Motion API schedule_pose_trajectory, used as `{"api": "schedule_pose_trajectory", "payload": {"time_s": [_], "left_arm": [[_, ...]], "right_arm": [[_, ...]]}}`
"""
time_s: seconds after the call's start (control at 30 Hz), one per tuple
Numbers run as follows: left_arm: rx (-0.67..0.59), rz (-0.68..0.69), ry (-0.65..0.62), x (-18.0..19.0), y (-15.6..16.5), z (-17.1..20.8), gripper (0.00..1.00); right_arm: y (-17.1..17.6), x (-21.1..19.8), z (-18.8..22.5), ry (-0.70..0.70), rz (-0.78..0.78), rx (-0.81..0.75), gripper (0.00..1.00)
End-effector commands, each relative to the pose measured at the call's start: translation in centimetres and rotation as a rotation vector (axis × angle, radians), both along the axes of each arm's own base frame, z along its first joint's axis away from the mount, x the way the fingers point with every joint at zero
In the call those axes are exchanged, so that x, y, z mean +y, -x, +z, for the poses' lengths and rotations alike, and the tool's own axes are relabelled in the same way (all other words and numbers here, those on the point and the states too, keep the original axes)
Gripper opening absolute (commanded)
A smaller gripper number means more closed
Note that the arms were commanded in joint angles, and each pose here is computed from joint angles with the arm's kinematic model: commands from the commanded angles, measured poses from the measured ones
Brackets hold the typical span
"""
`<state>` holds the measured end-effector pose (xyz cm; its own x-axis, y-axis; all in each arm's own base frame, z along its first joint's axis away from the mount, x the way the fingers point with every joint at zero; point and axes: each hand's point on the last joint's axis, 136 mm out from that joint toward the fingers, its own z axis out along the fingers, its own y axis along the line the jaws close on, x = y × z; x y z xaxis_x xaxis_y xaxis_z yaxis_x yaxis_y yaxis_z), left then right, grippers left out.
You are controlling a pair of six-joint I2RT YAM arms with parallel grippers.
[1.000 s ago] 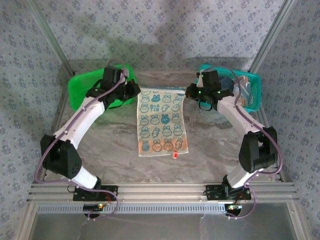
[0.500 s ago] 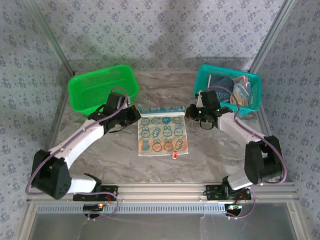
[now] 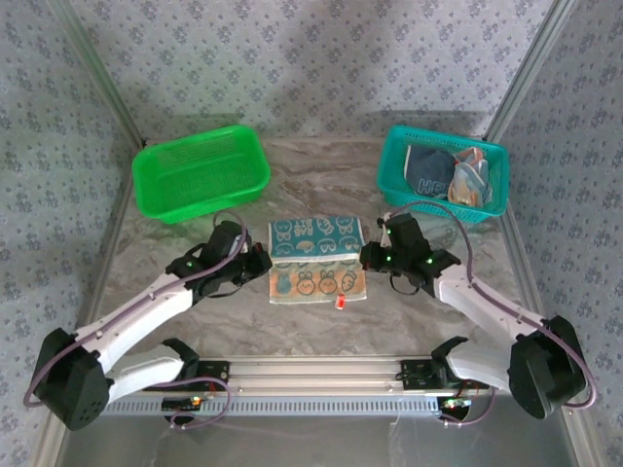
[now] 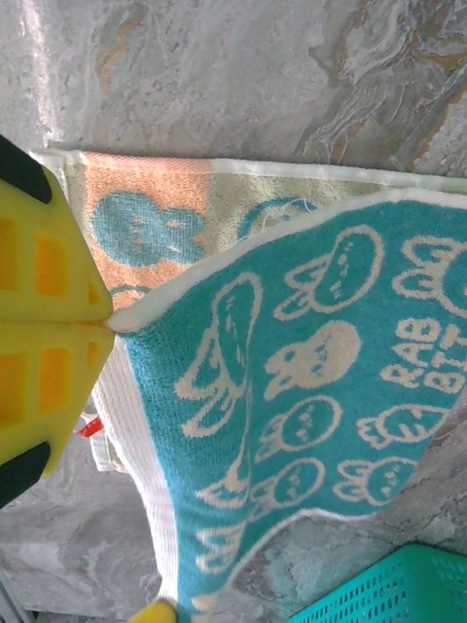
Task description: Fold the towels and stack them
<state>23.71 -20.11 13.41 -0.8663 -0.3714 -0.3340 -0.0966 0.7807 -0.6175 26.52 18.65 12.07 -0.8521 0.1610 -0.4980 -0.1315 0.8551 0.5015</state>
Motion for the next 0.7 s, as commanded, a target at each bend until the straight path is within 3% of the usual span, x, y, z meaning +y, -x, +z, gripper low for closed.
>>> {"api": "schedule_pose_trajectory", "payload": {"time_s": [0.0,0.67], "left_arm": [[-0.002,0.026,-0.002,0.4,0.7,-0.2,0.00],[0.076,0.032,-0.021,1.1,4.5,-4.6,0.00]], "right_arm": [[1.2,-0.5,-1.1,0.013,-0.035,0.034,0.01],[5.6,-0.8,-5.4,0.055,-0.029,0.113,0.07]]}}
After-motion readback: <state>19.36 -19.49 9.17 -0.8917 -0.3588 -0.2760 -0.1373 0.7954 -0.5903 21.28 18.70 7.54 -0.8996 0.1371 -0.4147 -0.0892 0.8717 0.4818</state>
